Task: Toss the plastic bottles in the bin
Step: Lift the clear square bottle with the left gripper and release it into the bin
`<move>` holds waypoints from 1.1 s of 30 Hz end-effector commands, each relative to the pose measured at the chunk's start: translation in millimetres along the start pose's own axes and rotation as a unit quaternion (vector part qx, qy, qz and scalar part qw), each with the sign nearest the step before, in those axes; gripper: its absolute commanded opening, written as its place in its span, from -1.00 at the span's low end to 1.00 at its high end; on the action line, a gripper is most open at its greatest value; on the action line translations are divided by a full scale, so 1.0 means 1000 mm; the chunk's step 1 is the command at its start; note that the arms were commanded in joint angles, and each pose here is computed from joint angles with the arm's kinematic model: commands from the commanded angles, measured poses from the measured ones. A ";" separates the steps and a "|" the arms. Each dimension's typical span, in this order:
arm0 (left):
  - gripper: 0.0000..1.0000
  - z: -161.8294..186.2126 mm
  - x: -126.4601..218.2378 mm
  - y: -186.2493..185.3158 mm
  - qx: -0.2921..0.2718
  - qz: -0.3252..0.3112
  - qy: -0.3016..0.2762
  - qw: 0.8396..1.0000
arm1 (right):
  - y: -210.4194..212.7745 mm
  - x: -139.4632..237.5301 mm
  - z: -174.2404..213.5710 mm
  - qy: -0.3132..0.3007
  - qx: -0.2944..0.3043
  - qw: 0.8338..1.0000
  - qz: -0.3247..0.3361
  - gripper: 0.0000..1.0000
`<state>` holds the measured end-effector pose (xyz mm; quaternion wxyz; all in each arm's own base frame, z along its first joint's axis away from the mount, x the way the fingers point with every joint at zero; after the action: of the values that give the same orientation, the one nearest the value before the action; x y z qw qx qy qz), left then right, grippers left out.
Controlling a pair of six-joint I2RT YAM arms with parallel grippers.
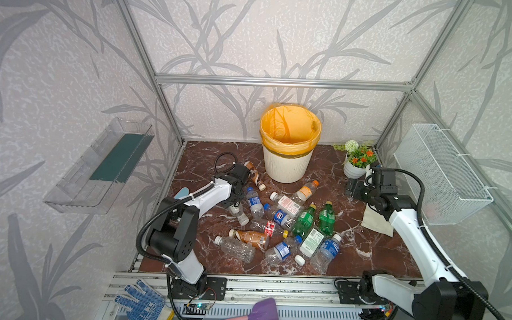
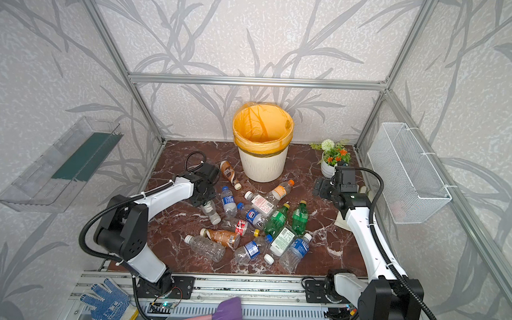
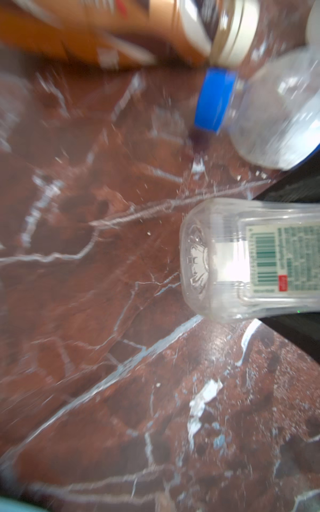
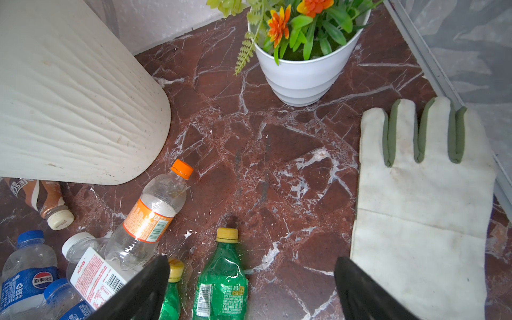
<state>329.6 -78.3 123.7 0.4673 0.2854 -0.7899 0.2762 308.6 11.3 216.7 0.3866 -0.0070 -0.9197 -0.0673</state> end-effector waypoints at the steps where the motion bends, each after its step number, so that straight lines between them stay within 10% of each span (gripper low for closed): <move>1: -0.15 -0.041 0.052 -0.003 0.027 0.046 -0.089 0.995 | -0.001 0.007 -0.005 -0.010 -0.004 1.000 0.000 0.88; 6: -0.12 -0.120 0.169 -0.023 0.045 0.188 -0.232 0.953 | -0.003 0.012 -0.014 -0.025 -0.002 1.000 0.007 0.88; 15: -0.04 -0.198 0.359 -0.089 0.017 0.440 -0.413 0.797 | -0.005 0.018 -0.019 -0.052 -0.019 0.998 0.005 0.88; 22: 0.00 -0.167 0.288 -0.236 -0.072 0.481 -0.230 0.843 | 0.014 0.013 -0.018 -0.058 -0.062 0.994 -0.069 0.72; 28: 0.98 -0.125 0.341 -0.286 -0.159 0.527 -0.276 0.788 | 0.018 0.023 -0.028 -0.059 -0.061 0.994 -0.076 0.72; 33: 0.99 -0.128 0.366 -0.266 -0.153 0.542 -0.319 0.763 | 0.013 0.028 -0.023 -0.066 -0.065 0.994 -0.062 0.75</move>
<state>497.1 -286.0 445.3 0.1350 -0.1738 -0.9453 0.2410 309.5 21.5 240.3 0.3390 0.0230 -0.9291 -0.1461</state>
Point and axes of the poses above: each gripper's point midway between its finger pads, its own x axis back along the fingers, its own y axis along the line the jaws close on, z = x × y, the point moved 4 cm from there along x, back along the fingers, and after that the axes turned 10 degrees about x, right-handed, at the moved point
